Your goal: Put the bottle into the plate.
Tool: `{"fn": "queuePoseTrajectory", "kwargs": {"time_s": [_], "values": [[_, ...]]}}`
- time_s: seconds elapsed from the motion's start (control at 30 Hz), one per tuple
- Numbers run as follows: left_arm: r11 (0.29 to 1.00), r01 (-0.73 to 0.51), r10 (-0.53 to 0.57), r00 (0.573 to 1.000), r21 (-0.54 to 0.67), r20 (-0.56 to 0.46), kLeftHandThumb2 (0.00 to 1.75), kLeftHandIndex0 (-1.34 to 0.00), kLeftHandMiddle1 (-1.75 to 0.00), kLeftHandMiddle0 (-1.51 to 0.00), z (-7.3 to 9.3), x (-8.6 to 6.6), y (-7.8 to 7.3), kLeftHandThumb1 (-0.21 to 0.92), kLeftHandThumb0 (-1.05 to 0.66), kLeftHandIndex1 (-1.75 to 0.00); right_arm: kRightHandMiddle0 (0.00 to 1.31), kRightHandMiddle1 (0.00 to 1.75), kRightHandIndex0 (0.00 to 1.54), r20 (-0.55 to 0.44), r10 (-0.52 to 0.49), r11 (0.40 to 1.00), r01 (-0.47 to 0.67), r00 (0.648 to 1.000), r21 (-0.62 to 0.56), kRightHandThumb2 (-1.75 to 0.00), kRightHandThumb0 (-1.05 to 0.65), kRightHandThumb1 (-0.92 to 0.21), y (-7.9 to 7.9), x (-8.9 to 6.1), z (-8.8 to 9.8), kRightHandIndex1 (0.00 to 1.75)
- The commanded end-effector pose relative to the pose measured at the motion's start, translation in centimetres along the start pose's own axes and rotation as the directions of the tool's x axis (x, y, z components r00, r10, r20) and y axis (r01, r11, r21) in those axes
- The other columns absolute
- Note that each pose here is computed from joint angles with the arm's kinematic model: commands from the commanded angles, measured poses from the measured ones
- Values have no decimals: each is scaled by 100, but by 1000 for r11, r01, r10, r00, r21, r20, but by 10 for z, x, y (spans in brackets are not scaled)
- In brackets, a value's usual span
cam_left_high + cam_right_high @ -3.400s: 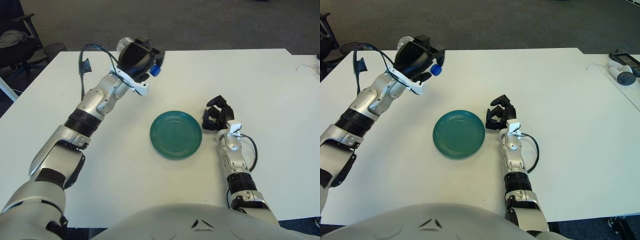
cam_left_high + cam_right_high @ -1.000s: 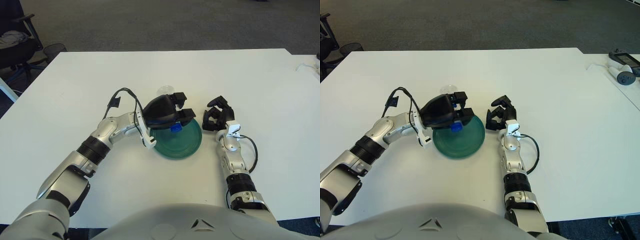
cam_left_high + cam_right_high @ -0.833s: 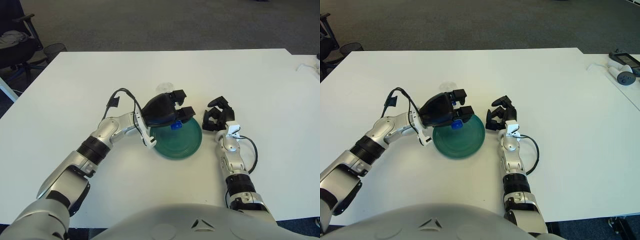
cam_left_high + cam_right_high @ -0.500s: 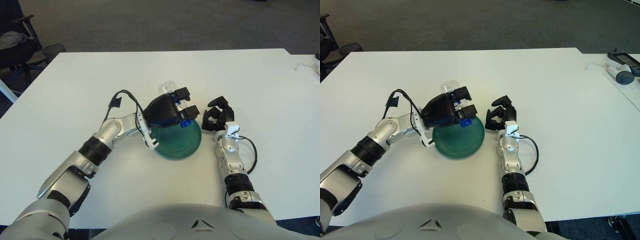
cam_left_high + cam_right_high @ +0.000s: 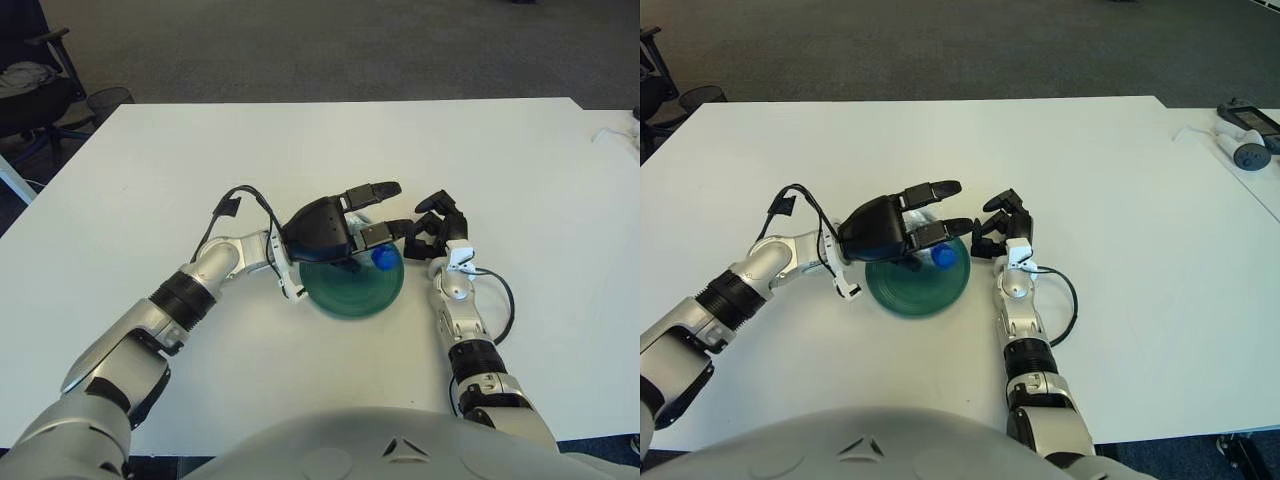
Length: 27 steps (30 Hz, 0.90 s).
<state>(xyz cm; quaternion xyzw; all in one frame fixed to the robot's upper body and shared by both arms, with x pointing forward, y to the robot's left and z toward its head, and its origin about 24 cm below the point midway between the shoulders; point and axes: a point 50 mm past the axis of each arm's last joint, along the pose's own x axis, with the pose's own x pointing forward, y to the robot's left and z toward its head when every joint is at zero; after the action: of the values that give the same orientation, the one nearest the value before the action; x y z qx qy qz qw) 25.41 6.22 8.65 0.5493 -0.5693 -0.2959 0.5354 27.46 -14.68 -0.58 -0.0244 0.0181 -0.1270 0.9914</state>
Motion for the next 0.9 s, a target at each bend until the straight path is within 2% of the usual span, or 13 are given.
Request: {"fn": "queuePoseTrajectory", "kwargs": {"time_s": [0.0, 0.57, 0.87], "values": [[1000, 10, -11, 1000, 29, 8, 106, 0, -1, -6, -5, -2, 1, 92, -95, -15, 67, 175, 92, -207, -24, 998, 10, 978, -68, -169, 0, 5, -8, -24, -43, 162], [999, 5, -6, 1000, 35, 14, 107, 0, -1, -7, -8, -3, 3, 92, -95, -18, 67, 175, 94, -87, -56, 996, 49, 995, -79, -169, 0, 6, -2, -31, -34, 158], [999, -3, 3, 1000, 41, 7, 108, 0, -1, -7, -12, -4, 6, 92, -93, -19, 68, 175, 95, -108, 9, 1000, -12, 994, -29, -170, 0, 7, -2, -32, -34, 158]]}}
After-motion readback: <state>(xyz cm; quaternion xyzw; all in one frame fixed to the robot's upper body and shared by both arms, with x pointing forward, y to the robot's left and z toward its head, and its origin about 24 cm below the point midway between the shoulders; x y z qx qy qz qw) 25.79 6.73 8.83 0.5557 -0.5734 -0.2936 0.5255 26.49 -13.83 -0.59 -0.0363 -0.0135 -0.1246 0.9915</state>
